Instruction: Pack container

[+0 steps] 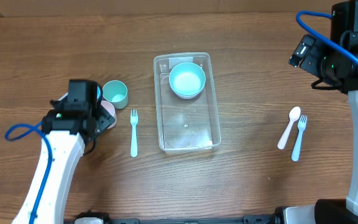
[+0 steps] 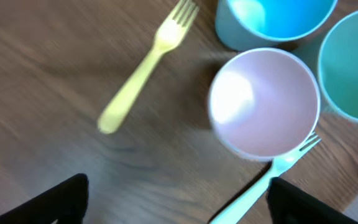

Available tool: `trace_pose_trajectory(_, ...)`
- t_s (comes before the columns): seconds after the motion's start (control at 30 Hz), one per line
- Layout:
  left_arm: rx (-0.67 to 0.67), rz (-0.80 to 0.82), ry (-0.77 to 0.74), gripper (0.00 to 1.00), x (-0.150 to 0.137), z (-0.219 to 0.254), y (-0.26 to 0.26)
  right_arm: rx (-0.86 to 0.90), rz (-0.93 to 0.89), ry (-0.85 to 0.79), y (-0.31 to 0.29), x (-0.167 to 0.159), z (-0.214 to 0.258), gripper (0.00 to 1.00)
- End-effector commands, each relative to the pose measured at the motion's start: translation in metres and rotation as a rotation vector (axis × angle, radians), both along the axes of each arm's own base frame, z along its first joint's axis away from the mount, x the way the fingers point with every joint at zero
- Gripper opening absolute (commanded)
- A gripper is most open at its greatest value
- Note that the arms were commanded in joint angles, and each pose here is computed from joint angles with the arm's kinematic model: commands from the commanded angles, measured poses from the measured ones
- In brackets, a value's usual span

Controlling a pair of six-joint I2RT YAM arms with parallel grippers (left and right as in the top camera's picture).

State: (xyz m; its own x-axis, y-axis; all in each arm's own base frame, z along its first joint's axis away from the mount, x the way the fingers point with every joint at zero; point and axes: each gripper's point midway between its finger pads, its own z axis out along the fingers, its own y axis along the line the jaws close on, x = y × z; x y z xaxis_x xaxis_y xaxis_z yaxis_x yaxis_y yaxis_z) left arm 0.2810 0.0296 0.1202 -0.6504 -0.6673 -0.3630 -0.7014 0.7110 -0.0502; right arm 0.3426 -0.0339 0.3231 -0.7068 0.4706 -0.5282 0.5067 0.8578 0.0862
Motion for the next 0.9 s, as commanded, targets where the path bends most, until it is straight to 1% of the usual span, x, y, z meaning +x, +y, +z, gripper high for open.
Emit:
trace_pose_trajectory(0.0, -0.032, -0.009, 0.016, 0.82, 0.016, -0.02, -0.005, 0.001, -0.003, -0.02, -0.001, 0.0, 0.005, 1.0)
trace_pose_trajectory(0.03, -0.033, -0.018, 0.019, 0.81, 0.02, -0.024, -0.006, 0.001, -0.003, -0.02, -0.001, 0.0, 0.005, 1.0)
trace_pose_trajectory(0.07, -0.032, -0.017, 0.021, 0.75, 0.024, -0.028, -0.006, 0.001, -0.003, -0.02, -0.001, 0.0, 0.005, 1.0)
trace_pose_trajectory(0.1, -0.033, -0.016, 0.017, 0.72, 0.026, -0.029, -0.006, 0.001, -0.003, -0.02, -0.001, 0.0, 0.005, 1.0)
trace_pose_trajectory(0.2, -0.034, -0.01, -0.006, 0.71, 0.034, -0.03, -0.006, 0.001, -0.003, -0.02, -0.001, 0.0, 0.005, 1.0)
trace_pose_trajectory(0.23, -0.035, -0.01, -0.025, 0.64, 0.039, -0.03, -0.006, 0.001, -0.003, -0.02, -0.001, 0.0, 0.005, 1.0)
trace_pose_trajectory(0.27, -0.036, -0.01, -0.032, 0.62, 0.041, -0.03, -0.006, 0.001, -0.003, -0.02, -0.001, 0.0, 0.005, 1.0)
trace_pose_trajectory(0.3, -0.038, -0.005, -0.04, 0.63, 0.043, -0.03, -0.006, 0.001, -0.003, -0.02, -0.001, 0.0, 0.005, 1.0)
trace_pose_trajectory(0.33, -0.04, 0.006, -0.042, 0.69, 0.044, -0.031, -0.006, 0.001, -0.003, -0.02, -0.001, 0.0, 0.005, 1.0)
trace_pose_trajectory(0.37, -0.043, 0.016, -0.043, 0.73, 0.044, -0.032, -0.006, 0.001, -0.003, -0.02, -0.001, 0.0, 0.005, 1.0)
trace_pose_trajectory(0.43, -0.048, 0.048, -0.038, 0.72, 0.045, -0.037, -0.004, 0.001, -0.003, -0.02, -0.001, 0.0, 0.005, 1.0)
trace_pose_trajectory(0.53, -0.057, 0.099, -0.024, 0.67, 0.044, -0.043, 0.003, 0.001, -0.003, -0.02, -0.001, 0.0, 0.005, 1.0)
trace_pose_trajectory(0.6, -0.057, 0.12, -0.016, 0.59, 0.044, -0.047, 0.009, 0.001, -0.003, -0.02, -0.001, 0.0, 0.005, 1.0)
trace_pose_trajectory(0.67, -0.064, 0.133, -0.006, 0.47, 0.042, -0.049, 0.012, 0.001, -0.003, -0.02, -0.001, 0.0, 0.005, 1.0)
trace_pose_trajectory(0.7, -0.064, 0.139, -0.004, 0.45, 0.041, -0.049, 0.014, 0.001, -0.003, -0.02, -0.001, 0.0, 0.005, 1.0)
trace_pose_trajectory(0.77, -0.066, 0.138, -0.003, 0.44, 0.041, -0.049, 0.015, 0.001, -0.003, -0.02, -0.001, 0.0, 0.005, 1.0)
trace_pose_trajectory(0.83, -0.069, 0.135, -0.002, 0.35, 0.041, -0.05, 0.015, 0.001, -0.003, -0.02, -0.001, 0.0, 0.005, 1.0)
trace_pose_trajectory(0.87, -0.072, 0.134, -0.002, 0.34, 0.041, -0.05, 0.014, 0.001, -0.003, -0.02, -0.001, 0.0, 0.005, 1.0)
